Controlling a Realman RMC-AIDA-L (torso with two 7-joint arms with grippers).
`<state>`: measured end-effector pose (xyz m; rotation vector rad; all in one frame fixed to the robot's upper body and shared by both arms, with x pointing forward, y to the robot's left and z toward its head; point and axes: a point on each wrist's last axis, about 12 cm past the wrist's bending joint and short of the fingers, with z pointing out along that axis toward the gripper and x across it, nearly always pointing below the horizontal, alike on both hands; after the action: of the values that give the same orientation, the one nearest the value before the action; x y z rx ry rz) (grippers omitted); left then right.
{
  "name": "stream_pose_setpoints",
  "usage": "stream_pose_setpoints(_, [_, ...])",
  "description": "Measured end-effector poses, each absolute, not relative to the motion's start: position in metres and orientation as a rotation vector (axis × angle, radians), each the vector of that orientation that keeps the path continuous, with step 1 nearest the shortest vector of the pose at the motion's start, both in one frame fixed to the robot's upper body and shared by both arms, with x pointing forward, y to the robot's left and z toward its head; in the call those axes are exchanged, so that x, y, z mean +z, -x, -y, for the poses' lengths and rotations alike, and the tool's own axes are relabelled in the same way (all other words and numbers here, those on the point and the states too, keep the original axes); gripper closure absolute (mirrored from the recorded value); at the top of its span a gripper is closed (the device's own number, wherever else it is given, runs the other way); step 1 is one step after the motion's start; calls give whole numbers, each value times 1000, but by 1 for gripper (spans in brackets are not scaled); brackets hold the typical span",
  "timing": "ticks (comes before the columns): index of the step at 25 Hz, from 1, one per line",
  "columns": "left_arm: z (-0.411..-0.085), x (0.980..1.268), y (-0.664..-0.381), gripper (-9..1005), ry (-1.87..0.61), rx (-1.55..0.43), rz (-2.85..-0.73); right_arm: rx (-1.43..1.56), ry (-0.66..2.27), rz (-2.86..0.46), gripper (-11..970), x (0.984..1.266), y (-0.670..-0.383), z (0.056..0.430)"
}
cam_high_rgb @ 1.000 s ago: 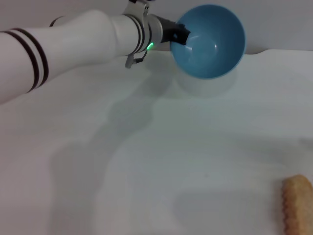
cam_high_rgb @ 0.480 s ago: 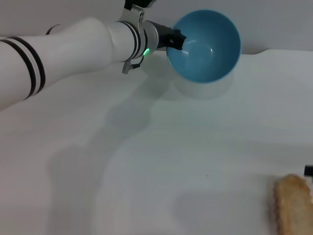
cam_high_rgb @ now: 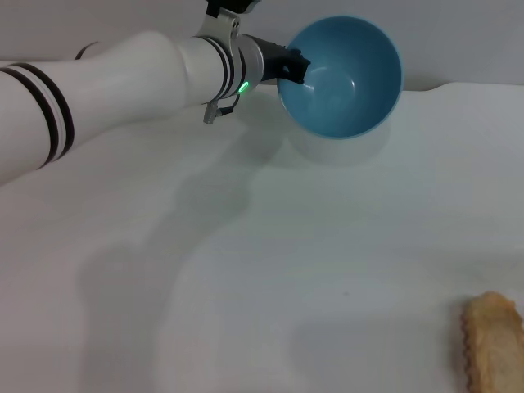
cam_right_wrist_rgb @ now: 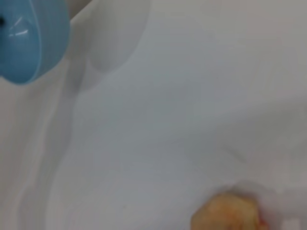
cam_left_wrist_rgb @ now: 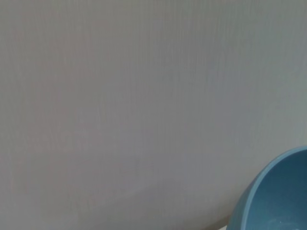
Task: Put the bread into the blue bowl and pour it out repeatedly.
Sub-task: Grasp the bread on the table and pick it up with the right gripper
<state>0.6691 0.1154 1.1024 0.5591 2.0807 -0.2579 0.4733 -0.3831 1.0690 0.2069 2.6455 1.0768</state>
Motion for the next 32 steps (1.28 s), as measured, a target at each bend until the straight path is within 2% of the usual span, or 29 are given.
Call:
stream_pose_setpoints(14, [-116,1101,-668,998,-553,-260,-2084,1068,-240,-2768,507,1056,-469,379])
stream_pose_setpoints(32, [-121,1096,-665,997,-535,-258,-2089,1047,-207,-2823,552,1035,-488,355])
